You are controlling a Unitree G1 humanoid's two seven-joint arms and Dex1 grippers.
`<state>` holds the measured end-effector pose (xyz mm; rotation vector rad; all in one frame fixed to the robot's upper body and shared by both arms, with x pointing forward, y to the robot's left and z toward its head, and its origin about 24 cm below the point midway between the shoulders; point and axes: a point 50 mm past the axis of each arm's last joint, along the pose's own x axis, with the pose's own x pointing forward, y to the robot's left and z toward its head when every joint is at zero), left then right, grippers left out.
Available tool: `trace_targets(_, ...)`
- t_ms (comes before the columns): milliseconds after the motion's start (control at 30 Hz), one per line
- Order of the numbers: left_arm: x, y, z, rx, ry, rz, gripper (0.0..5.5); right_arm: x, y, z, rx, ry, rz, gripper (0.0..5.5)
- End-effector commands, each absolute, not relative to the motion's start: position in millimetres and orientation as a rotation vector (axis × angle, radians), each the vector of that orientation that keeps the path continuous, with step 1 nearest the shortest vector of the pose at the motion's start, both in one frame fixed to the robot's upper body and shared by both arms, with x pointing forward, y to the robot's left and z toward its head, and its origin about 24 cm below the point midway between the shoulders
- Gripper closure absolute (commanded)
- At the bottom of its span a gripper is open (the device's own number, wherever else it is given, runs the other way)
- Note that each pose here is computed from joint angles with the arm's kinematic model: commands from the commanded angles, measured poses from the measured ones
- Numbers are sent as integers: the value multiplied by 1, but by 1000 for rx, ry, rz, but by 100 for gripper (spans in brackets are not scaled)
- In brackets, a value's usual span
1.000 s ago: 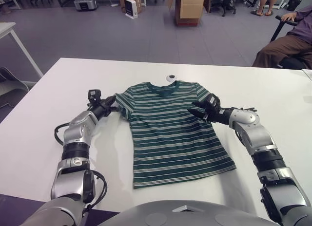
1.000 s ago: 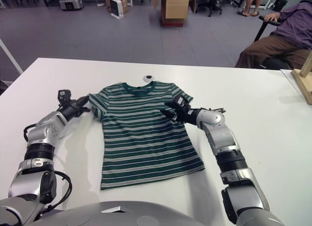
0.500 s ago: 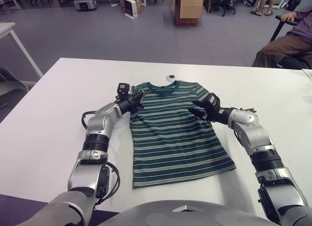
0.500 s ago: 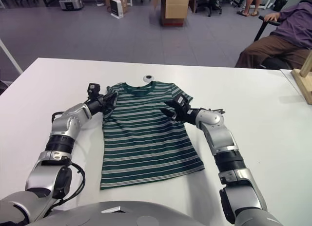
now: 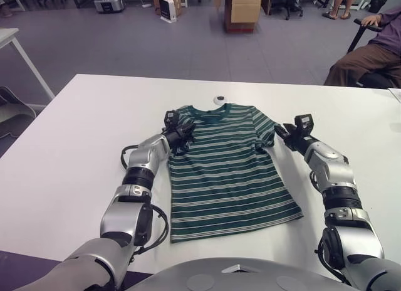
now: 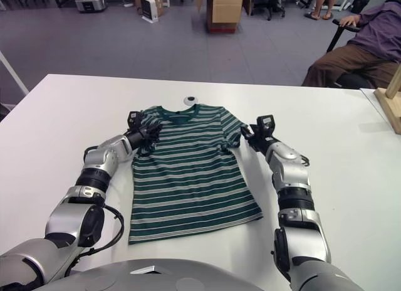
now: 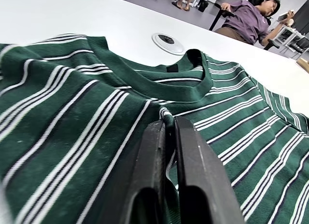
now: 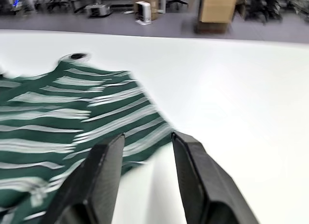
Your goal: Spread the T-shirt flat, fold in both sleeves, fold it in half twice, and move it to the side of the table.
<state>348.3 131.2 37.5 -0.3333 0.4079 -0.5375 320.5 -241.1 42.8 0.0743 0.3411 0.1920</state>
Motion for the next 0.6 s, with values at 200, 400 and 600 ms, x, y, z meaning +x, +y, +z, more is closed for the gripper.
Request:
trace_targets(200, 333, 150, 76, -290, 152, -548, 378, 324, -237, 23, 346, 426, 137, 423)
trace_targets(400, 317, 173, 78, -268, 143, -462, 275, 326, -237, 23, 426, 412, 120, 500)
trace_targets(600, 306, 177, 77, -214, 150, -424, 182, 332, -232, 37, 484, 341, 145, 385)
